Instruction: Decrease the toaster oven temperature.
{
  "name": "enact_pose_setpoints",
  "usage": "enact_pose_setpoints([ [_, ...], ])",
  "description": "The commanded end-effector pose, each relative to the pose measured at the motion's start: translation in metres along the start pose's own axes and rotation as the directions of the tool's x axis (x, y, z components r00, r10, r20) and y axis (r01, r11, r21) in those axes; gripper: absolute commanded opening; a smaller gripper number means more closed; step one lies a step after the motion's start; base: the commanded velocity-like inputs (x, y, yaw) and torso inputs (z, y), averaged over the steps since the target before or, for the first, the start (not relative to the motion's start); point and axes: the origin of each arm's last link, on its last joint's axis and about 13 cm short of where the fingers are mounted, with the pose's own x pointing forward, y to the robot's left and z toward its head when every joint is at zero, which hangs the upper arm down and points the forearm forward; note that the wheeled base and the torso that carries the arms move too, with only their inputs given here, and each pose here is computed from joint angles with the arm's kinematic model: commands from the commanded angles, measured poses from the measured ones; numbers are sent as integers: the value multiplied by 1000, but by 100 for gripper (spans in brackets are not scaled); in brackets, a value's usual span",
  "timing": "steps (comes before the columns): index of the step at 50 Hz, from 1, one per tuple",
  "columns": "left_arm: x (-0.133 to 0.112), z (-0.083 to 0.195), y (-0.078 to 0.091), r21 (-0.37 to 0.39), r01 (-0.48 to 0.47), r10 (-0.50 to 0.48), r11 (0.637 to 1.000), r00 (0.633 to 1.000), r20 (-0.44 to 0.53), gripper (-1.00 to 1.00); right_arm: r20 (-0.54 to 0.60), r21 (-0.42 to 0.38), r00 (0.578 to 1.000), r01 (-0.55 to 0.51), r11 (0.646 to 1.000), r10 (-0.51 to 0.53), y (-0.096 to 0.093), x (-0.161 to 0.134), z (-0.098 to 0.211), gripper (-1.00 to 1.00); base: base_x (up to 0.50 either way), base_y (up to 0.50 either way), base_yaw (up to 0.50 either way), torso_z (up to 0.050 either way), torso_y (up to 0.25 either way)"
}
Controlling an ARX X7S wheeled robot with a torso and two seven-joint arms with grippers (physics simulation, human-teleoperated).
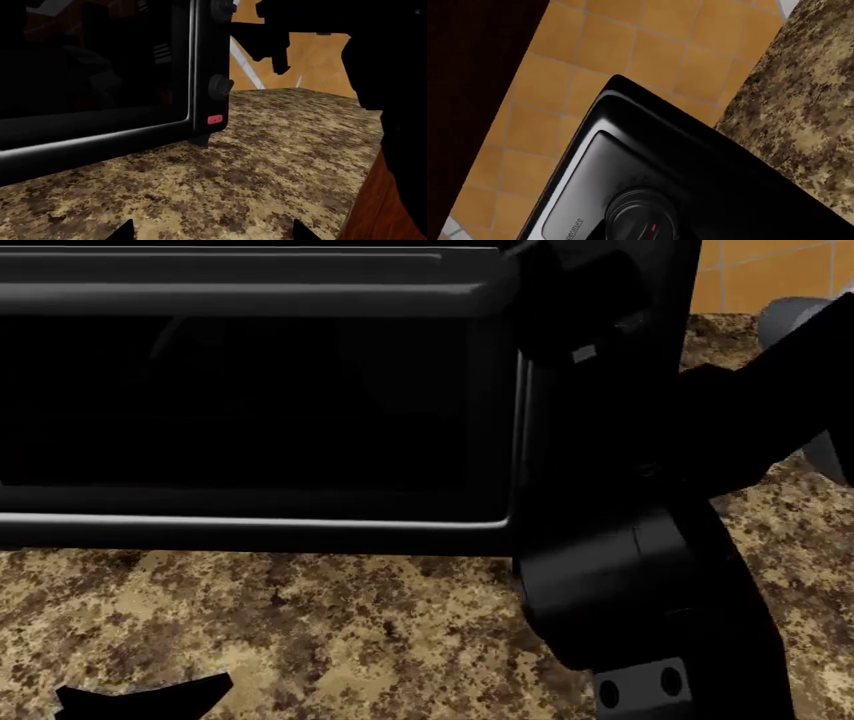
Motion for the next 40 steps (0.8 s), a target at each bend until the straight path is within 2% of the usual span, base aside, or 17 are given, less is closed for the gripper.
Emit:
enact_pose_setpoints([
  [1,0,0,-1,3,0,0,1000,1000,-1,100,-145,-246,989,-16,969,-21,-13,22,-24,-100,14,4,11,0,0],
  [9,0,0,-1,1,0,0,1000,1000,-4,100,-156,-338,988,-60,939,7,-15,22,-23,-100,14,3,11,0,0],
  [14,1,0,0,0,0,0,1000,1000,-7,100,-153,-492,986,-132,861,63,-14,20,-21,-100,14,4,12,0,0],
  [22,1,0,0,1,-3,3,1000,1000,-10,100,-189,-524,980,-160,837,69,-18,19,-23,-100,15,5,13,0,0],
  [24,1,0,0,2,-6,6,1000,1000,-10,100,-208,-588,976,-177,789,64,-20,20,-24,-100,14,5,14,0,0],
  [27,1,-1,0,1,-7,7,1000,1000,-11,100,-234,-634,971,-190,750,48,-24,21,-26,-100,15,5,15,5,0],
  [32,1,-1,0,1,-9,9,1000,1000,-14,100,-262,-737,965,-202,645,3,-34,21,-28,-100,15,5,16,0,0],
  [33,1,-2,0,0,-11,11,1000,1000,-14,100,-276,-773,961,-209,600,-20,-38,21,-29,-100,14,5,16,0,0],
  [38,0,-2,-1,3,-9,9,1000,1000,-14,100,-297,-824,953,-224,521,-59,-45,18,-29,-100,14,5,16,0,0],
  [40,-1,-1,-1,6,-7,7,1000,1000,-14,100,-301,-833,951,-228,504,-67,-47,17,-29,-100,10,5,15,0,0],
])
